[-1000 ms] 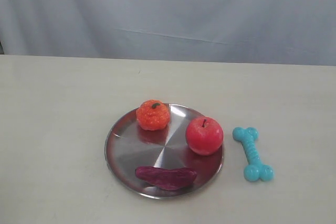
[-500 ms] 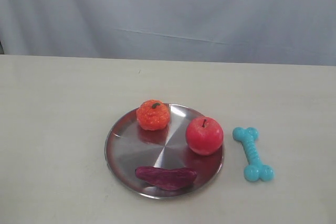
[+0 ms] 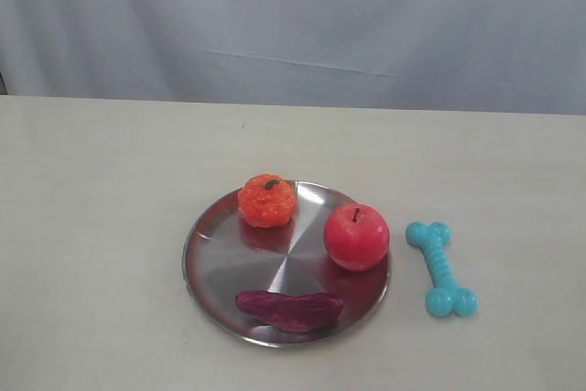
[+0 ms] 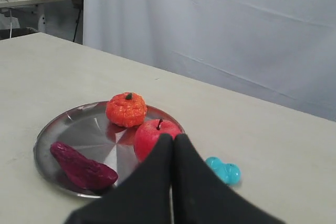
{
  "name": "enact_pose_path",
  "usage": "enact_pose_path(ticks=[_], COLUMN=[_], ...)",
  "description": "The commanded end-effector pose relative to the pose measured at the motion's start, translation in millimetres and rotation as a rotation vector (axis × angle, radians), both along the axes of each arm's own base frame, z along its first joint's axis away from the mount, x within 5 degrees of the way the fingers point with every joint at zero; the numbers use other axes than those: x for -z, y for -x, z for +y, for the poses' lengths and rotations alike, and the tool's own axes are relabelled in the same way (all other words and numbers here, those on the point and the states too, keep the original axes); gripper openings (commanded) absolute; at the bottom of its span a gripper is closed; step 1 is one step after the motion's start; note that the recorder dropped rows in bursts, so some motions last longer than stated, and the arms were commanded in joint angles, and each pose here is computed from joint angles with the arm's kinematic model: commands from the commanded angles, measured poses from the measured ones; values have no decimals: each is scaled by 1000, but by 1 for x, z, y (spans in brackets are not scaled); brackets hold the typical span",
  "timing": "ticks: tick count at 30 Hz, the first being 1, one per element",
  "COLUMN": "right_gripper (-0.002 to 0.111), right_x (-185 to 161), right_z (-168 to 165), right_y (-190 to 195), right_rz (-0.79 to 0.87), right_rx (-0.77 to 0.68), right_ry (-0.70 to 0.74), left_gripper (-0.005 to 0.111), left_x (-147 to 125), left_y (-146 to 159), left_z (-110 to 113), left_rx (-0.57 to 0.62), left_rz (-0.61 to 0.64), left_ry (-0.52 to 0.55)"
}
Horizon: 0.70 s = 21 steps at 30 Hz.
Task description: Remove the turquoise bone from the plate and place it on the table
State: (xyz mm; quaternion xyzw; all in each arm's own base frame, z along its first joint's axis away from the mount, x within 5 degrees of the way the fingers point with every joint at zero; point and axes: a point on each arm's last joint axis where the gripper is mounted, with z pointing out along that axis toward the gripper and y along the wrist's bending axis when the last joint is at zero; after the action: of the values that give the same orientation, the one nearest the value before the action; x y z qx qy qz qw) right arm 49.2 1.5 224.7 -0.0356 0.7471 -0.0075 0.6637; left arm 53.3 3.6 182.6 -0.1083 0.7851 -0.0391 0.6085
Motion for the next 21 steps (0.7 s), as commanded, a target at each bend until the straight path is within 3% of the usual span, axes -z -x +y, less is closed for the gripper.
enact_pose_path(ticks=[1,6,21], right_gripper=[0,0,0], right_x=[10,30,38], right_z=[0,1,0], right_y=[-3,-7,-5], right_rz=[-32,-2,89], right_rx=[-2,-1,-2], right_ry=[13,5,31], left_gripper=[0,0,0], left_x=[0,0,0], left_y=[0,0,0], left_z=[0,0,0], left_rx=[4,4,4], left_rz=[-4,-4,-4], left_ry=[1,1,1])
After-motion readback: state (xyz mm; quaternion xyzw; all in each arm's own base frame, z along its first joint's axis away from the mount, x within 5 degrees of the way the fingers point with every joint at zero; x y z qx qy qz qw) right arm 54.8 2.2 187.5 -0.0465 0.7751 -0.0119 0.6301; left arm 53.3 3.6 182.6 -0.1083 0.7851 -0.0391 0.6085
